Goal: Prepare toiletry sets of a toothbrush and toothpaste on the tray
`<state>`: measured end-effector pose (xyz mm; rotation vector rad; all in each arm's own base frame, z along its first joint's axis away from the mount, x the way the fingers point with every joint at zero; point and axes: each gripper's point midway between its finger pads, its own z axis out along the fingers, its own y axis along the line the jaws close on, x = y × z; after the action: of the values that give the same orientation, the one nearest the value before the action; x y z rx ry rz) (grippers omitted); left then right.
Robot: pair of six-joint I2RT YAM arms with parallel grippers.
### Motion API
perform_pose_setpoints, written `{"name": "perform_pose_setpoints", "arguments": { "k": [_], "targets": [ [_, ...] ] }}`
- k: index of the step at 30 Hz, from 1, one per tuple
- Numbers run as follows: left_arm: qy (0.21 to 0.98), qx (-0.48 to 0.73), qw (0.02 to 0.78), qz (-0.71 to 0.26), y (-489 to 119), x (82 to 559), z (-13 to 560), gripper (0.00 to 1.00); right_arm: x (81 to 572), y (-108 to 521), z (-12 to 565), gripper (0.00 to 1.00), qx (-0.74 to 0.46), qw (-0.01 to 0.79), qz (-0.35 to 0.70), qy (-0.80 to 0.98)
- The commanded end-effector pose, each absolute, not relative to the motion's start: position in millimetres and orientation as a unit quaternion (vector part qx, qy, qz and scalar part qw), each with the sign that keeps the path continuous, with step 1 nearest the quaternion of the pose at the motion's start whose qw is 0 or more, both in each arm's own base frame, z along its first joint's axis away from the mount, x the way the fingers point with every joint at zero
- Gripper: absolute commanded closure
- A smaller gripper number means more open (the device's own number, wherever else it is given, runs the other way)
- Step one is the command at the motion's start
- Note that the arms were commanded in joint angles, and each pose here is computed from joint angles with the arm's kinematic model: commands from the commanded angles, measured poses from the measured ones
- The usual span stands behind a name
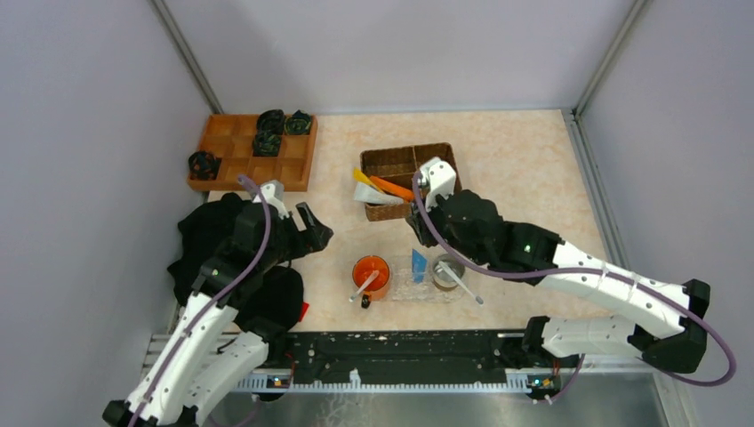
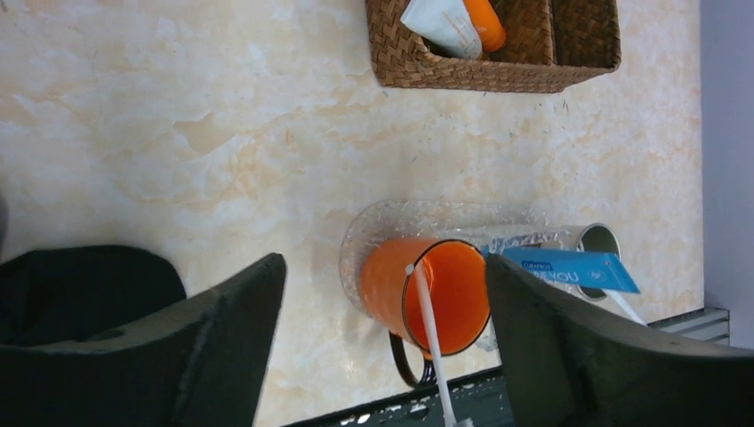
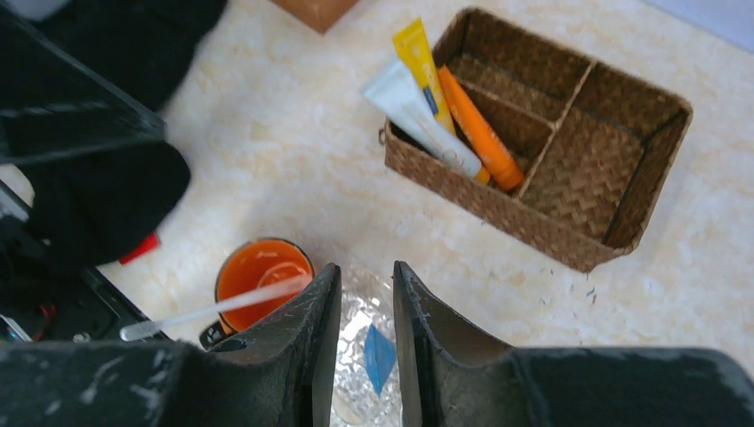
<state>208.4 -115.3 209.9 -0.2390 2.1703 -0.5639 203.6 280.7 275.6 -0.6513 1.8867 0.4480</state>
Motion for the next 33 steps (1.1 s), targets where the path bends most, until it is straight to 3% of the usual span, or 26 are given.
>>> {"name": "perform_pose_setpoints", "arguments": {
  "k": [1, 4, 10, 22, 31, 33],
  "targets": [
    [0.861, -0.071, 0.445, -0.236, -134.3, 242.5, 209.8, 0.20, 203.3, 278.6, 302.4, 0.72, -0.265, 0.536, 0.190, 0.779],
    [0.855, -0.058, 0.455, -0.241, -147.3, 266.8, 205.0, 0.31, 194.8, 275.9, 302.6, 0.72, -0.256, 0.532, 0.217, 0.778],
    [0.845, 0.008, 0.456, -0.279, -181.9, 294.8, 175.5, 0.20, 179.7, 257.7, 284.3, 0.72, -0.240, 0.518, 0.239, 0.786],
    [0.821, 0.036, 0.516, -0.244, -194.8, 358.2, 157.4, 0.28, 162.7, 228.9, 268.3, 0.73, -0.232, 0.505, 0.246, 0.794],
    [0.838, 0.028, 0.510, -0.195, -199.3, 403.4, 138.2, 0.44, 154.7, 205.8, 259.2, 0.74, -0.225, 0.504, 0.238, 0.799],
    [0.839, 0.025, 0.509, -0.192, -200.5, 408.5, 138.0, 0.55, 154.6, 202.6, 255.9, 0.75, -0.223, 0.504, 0.235, 0.801]
  ]
}}
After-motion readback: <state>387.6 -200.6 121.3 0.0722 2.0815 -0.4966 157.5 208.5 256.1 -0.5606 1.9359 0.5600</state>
